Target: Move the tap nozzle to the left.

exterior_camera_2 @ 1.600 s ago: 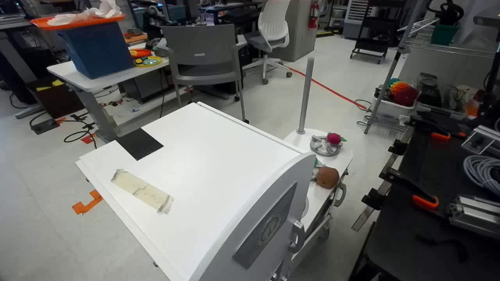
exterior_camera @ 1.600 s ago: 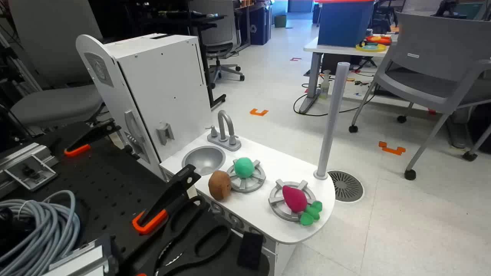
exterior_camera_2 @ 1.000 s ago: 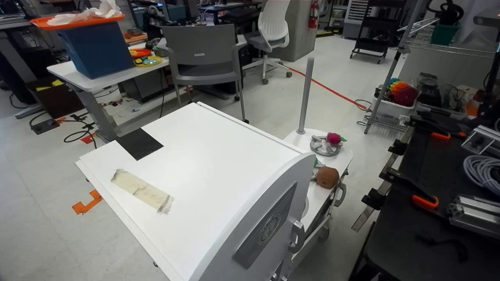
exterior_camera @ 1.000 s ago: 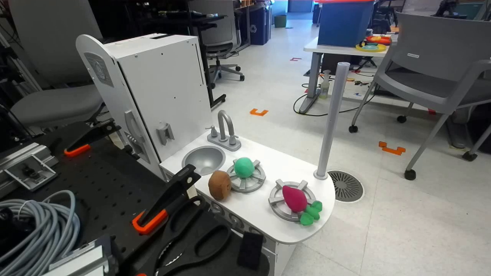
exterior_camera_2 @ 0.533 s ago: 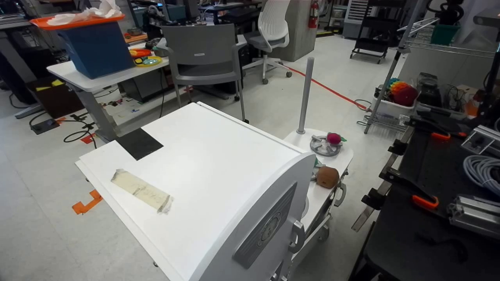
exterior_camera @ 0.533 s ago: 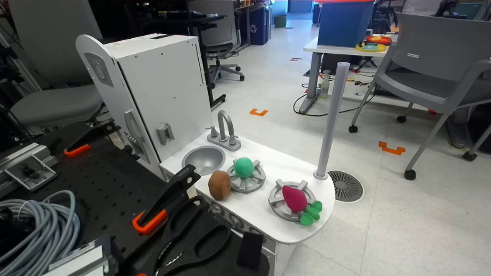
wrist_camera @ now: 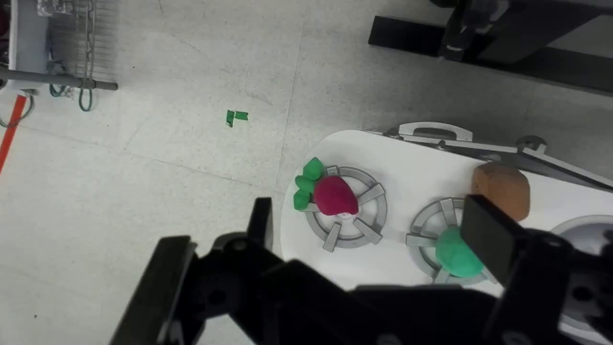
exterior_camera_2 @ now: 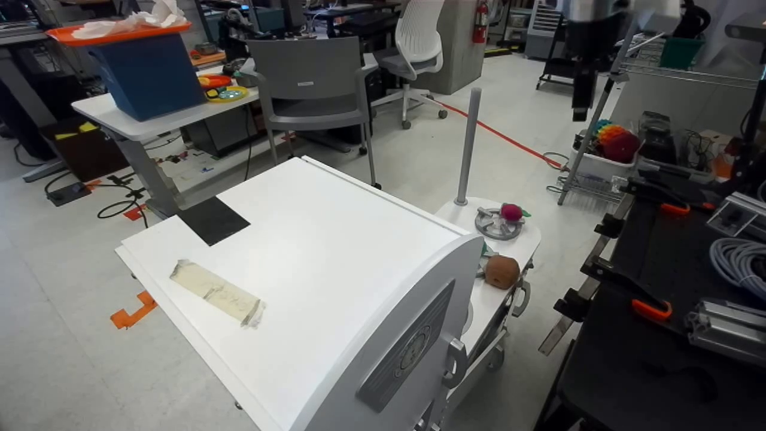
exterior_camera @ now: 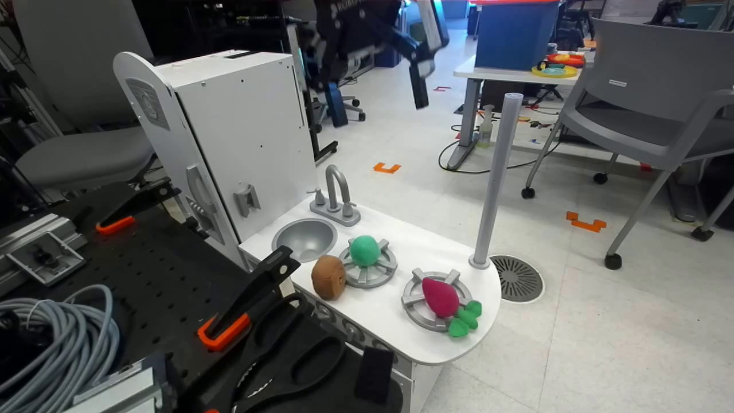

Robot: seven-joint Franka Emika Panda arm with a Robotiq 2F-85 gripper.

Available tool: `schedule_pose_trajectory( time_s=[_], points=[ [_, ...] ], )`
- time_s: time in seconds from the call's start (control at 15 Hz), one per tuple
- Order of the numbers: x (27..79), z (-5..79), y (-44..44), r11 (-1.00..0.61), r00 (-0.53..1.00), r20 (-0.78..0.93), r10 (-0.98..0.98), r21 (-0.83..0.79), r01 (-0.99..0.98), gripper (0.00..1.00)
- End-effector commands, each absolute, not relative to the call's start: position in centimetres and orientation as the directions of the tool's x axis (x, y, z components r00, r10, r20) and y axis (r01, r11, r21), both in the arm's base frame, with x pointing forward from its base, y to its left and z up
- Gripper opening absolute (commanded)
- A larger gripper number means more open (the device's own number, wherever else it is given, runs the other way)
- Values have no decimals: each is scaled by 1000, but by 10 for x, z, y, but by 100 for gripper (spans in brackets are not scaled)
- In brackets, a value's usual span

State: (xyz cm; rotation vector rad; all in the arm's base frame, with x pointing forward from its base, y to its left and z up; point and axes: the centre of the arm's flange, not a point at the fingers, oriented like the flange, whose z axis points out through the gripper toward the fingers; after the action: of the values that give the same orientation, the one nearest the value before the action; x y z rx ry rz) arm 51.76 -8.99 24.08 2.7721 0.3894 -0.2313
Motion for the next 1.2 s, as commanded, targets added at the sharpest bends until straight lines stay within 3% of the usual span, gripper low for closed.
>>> schedule_pose_trajectory(
  time_s=[0.0,0.53,1.13],
  points=[
    [573,162,-67,-872,937,-230,263,359,332,100],
    [599,37,21,-793,835,-62,547,280,540,100],
    [619,-7,97,-638,625,147,767,281,717,100]
  ],
)
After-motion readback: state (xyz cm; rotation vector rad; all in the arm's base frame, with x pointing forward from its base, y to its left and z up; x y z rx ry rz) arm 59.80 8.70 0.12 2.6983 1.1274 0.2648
